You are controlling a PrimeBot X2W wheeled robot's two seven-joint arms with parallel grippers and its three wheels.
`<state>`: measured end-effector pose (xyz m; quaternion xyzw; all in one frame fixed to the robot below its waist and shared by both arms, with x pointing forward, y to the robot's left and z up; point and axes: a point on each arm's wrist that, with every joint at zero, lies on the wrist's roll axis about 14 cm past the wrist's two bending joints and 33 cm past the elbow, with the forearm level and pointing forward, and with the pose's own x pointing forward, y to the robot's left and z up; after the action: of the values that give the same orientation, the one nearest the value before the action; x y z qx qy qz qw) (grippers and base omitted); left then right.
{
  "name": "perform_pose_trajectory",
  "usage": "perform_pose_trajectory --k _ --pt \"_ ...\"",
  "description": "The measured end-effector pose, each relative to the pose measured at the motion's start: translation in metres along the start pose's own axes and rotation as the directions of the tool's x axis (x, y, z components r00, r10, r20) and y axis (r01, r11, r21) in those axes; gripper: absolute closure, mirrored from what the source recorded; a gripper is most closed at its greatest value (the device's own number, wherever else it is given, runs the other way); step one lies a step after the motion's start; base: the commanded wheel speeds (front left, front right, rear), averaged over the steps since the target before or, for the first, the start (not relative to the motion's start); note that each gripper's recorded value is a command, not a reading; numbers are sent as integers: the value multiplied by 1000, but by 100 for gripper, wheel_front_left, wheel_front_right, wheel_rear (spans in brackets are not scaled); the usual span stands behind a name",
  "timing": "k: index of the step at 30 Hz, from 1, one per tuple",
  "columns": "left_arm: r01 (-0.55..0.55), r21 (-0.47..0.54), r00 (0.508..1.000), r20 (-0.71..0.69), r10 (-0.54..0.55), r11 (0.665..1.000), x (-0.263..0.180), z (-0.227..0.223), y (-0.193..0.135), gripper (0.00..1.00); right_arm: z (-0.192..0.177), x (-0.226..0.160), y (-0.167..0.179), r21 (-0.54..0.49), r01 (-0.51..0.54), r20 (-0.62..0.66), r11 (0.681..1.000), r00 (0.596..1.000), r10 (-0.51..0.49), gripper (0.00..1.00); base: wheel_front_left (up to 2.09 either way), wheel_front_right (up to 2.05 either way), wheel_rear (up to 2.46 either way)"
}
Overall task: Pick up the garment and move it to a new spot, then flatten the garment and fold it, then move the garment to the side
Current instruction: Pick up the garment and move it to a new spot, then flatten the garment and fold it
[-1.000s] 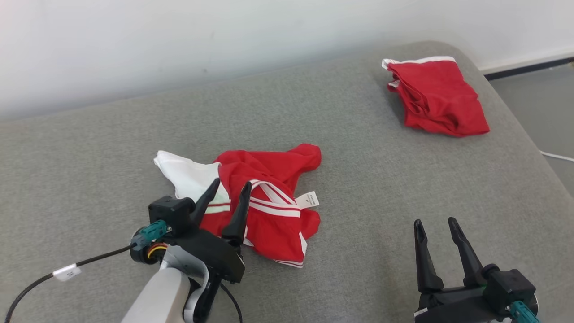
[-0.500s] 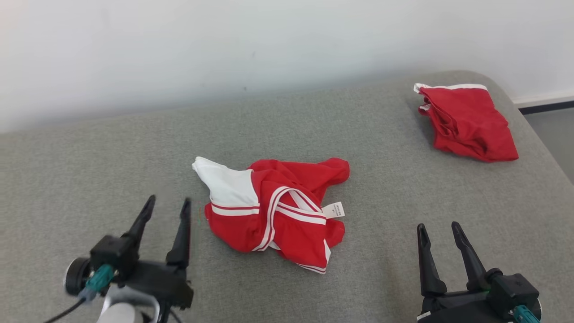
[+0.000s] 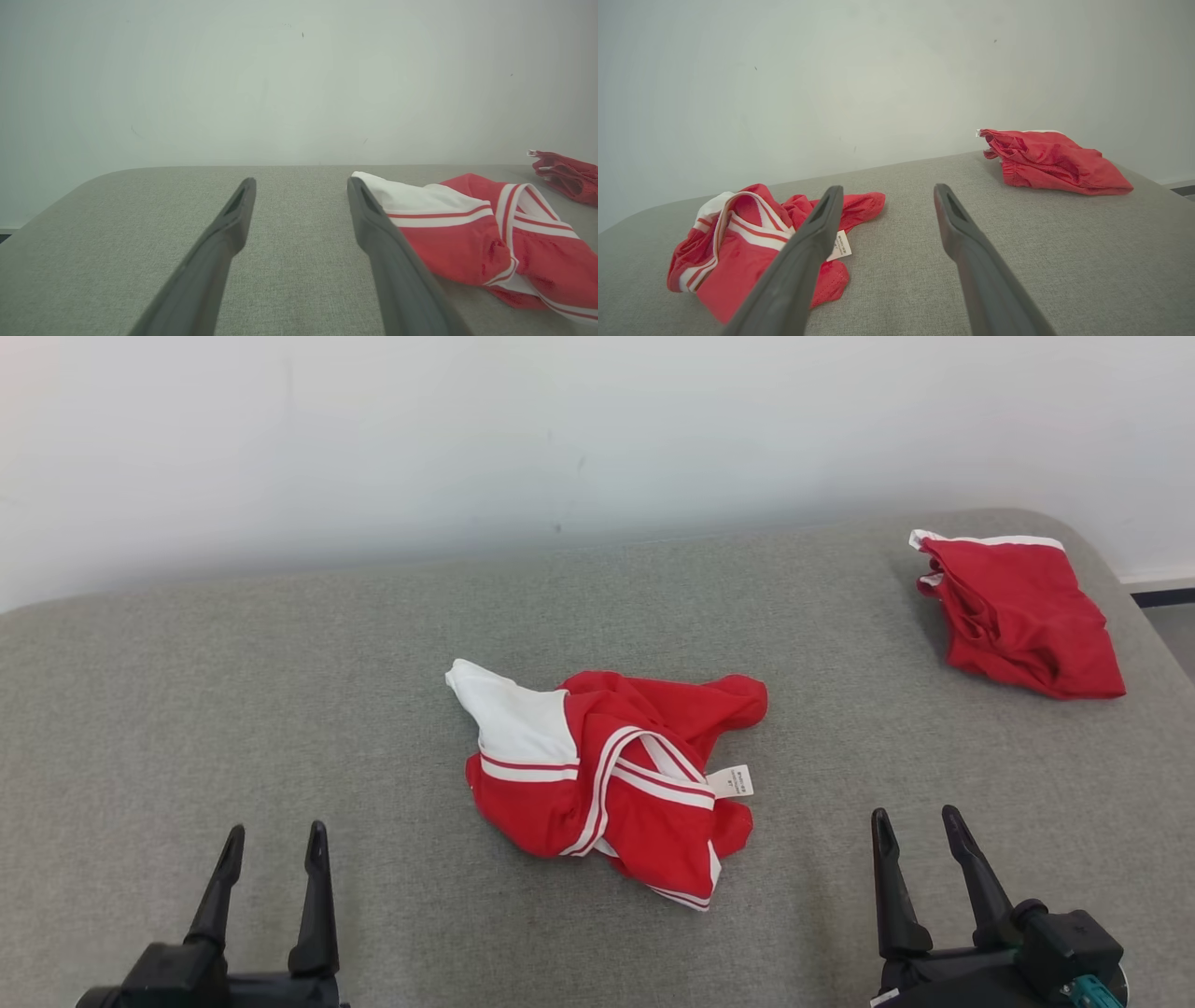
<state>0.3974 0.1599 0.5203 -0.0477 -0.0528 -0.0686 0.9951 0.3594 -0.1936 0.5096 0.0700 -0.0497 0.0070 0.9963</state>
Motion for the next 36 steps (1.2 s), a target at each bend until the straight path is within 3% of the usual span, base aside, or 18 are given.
perform_pose_trajectory --k 15,36 --pt "-105 -30 993 -48 104 994 -41 -19 17 0 -19 -6 13 14 -36 -60 999 998 37 0 0 0 0" --pt "-128 -40 990 -56 126 991 -47 -21 21 0 -24 -11 13 19 -36 -77 999 996 38 0 0 0 0"
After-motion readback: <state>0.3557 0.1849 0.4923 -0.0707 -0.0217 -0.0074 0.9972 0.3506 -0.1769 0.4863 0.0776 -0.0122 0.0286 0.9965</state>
